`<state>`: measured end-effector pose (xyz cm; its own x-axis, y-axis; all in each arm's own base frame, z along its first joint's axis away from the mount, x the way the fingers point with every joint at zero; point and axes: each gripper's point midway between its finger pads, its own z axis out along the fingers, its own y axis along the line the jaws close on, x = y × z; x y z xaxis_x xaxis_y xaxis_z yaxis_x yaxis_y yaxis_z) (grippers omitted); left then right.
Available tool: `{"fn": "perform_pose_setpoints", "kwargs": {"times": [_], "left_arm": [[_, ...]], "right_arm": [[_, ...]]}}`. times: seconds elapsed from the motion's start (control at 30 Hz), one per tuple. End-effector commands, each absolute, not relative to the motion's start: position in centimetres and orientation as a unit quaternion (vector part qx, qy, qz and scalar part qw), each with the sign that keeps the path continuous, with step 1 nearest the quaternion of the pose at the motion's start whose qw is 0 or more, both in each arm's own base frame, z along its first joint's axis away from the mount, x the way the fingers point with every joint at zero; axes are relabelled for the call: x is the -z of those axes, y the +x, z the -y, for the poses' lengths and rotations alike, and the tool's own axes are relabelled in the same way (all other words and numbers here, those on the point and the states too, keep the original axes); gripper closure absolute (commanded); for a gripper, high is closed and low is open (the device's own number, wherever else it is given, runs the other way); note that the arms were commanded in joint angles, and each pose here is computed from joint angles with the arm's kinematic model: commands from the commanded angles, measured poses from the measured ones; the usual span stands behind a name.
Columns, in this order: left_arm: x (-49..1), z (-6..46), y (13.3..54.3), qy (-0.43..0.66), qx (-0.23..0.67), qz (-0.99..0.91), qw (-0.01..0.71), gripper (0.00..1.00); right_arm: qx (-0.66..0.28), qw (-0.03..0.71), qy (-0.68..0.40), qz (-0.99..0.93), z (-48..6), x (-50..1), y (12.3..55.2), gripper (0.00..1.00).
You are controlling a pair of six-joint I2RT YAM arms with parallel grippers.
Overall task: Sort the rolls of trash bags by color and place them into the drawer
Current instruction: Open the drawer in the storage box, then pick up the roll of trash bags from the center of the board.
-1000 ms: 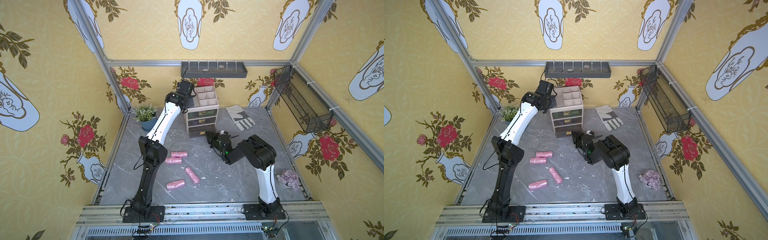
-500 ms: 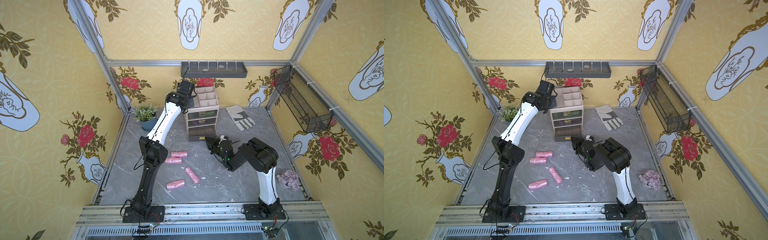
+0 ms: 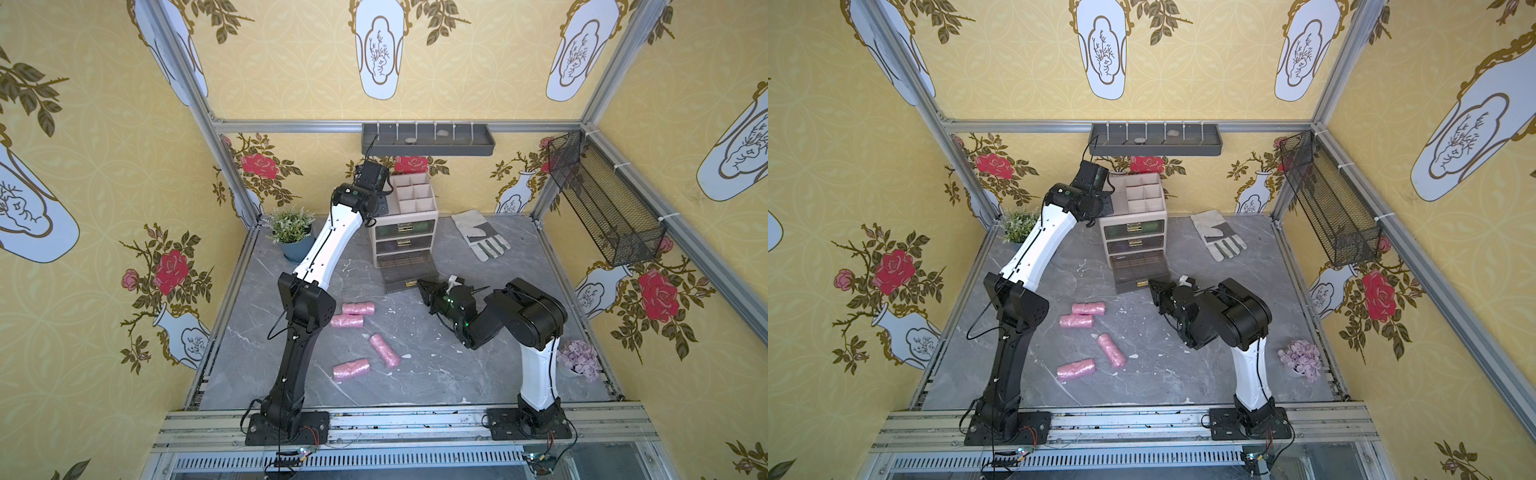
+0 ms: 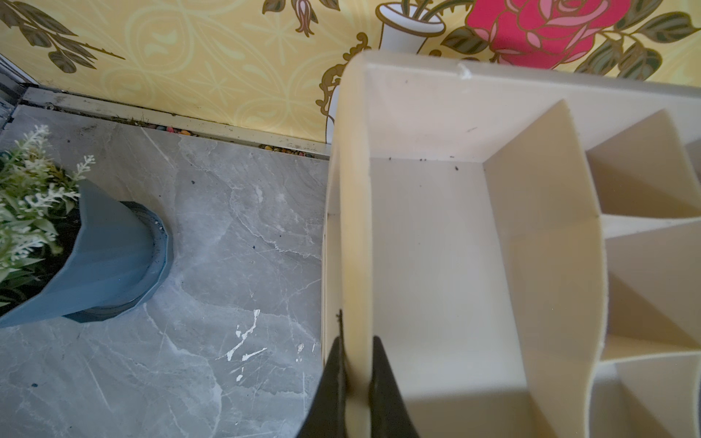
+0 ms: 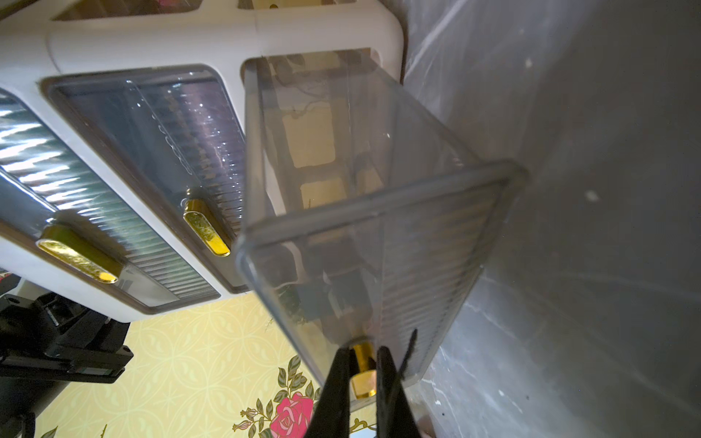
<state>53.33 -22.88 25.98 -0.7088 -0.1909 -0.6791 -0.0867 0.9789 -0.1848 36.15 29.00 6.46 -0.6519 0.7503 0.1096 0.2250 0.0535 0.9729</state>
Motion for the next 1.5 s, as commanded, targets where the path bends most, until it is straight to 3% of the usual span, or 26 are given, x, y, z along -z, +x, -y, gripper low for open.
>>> {"fn": "perform_pose_setpoints", "kwargs": {"times": [0.0, 0.8, 0.97, 1.17, 1.3, 1.47], "left_arm": [[-24.6, 23.3, 52.6, -0.075, 0.077, -0.932, 0.346, 1.0], [-24.6, 23.5, 52.6, -0.074, 0.08, -0.932, 0.345, 1.0], [-24.7, 23.4, 52.5, -0.074, 0.079, -0.932, 0.346, 1.0], [-25.8, 23.2, 52.2, -0.074, 0.081, -0.928, 0.356, 0.82], [-26.7, 22.9, 52.0, -0.074, 0.084, -0.924, 0.365, 0.71], [-29.1, 22.5, 51.4, -0.069, 0.097, -0.91, 0.397, 0.49]], "right_arm": [[-0.59, 0.208, 0.345, -0.699, -29.3, -6.3, 35.5, 1.0], [-0.579, 0.189, 0.334, -0.719, -29.1, -5.0, 33.6, 1.0], [-0.583, 0.191, 0.329, -0.717, -29.1, -5.4, 33.6, 0.92], [-0.584, 0.197, 0.31, -0.724, -29.2, -6.8, 33.4, 0.67], [-0.579, 0.198, 0.302, -0.732, -28.8, -7.4, 33.0, 0.63], [-0.562, 0.198, 0.286, -0.751, -28.1, -8.3, 32.2, 0.59]]}}
